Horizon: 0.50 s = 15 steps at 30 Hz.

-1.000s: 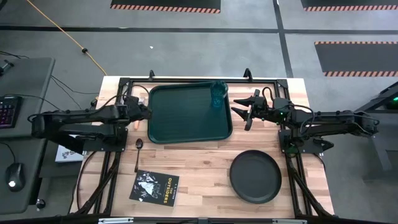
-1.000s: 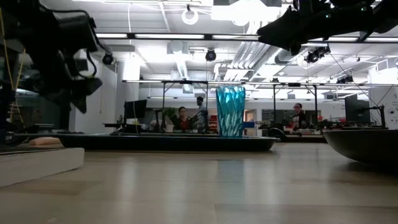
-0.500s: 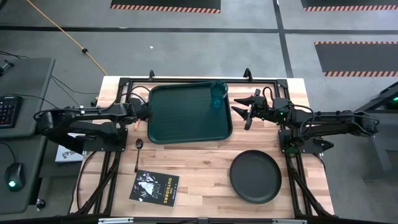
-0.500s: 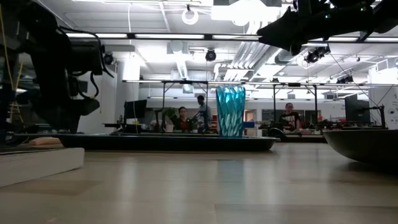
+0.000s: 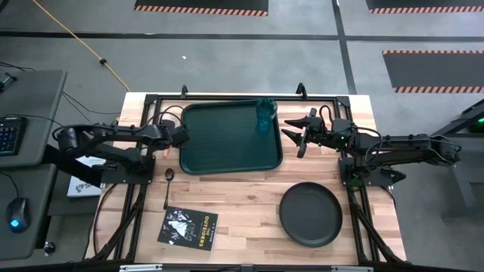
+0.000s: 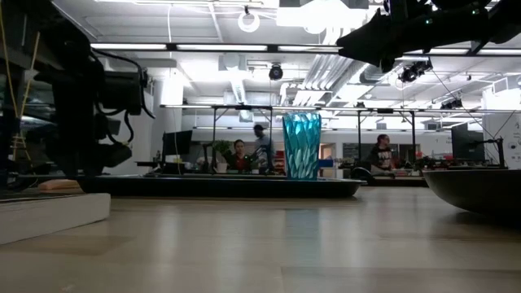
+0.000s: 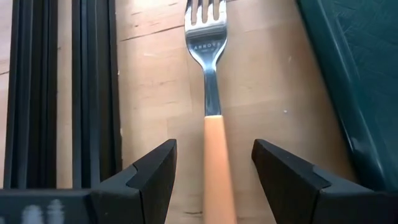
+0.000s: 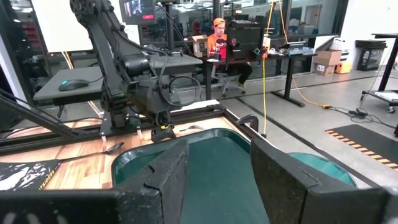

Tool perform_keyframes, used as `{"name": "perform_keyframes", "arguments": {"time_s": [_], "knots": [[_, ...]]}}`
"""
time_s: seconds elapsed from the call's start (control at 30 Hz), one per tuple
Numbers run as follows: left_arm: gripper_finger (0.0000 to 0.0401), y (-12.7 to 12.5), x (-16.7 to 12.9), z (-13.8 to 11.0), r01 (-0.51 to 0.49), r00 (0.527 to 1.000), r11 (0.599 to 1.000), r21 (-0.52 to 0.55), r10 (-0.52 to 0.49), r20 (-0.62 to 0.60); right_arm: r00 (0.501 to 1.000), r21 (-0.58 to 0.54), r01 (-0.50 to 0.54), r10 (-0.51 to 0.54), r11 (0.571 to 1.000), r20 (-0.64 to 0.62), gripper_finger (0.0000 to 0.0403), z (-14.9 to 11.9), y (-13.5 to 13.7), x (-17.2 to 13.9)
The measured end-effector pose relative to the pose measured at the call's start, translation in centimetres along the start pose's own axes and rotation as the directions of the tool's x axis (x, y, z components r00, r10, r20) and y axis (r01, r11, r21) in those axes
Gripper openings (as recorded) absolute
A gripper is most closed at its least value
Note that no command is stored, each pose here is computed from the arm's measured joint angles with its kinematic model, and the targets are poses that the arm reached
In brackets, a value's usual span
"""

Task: Pick and place plate/cup/fork/spoon on tray
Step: Put the orange fork on the left side of the black tray

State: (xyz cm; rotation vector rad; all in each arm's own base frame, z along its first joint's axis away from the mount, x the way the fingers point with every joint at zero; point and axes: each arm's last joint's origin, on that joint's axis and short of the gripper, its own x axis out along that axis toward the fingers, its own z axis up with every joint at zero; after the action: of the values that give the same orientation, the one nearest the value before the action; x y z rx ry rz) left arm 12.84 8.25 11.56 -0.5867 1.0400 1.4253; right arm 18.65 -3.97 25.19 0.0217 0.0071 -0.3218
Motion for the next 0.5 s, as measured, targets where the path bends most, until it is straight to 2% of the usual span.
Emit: {"name": "perform_keyframes", "arguments": {"time_s": [0.23,0.5], "knots": [[0.0194,-0.09,0.12,-0.1,0.007,1.0,1.0,-0.005,-0.007,-0.022,1.0,0.0,0.0,0.0,1.0,0.0,0.0165,0.0,0.0,0.0],[0.0099,-0.15,0.15,-0.18,0.024,0.999,1.0,-0.001,-0.024,-0.043,1.0,0.0,0.001,-0.001,1.0,0.0,0.0165,0.0,0.0,0.0]]}}
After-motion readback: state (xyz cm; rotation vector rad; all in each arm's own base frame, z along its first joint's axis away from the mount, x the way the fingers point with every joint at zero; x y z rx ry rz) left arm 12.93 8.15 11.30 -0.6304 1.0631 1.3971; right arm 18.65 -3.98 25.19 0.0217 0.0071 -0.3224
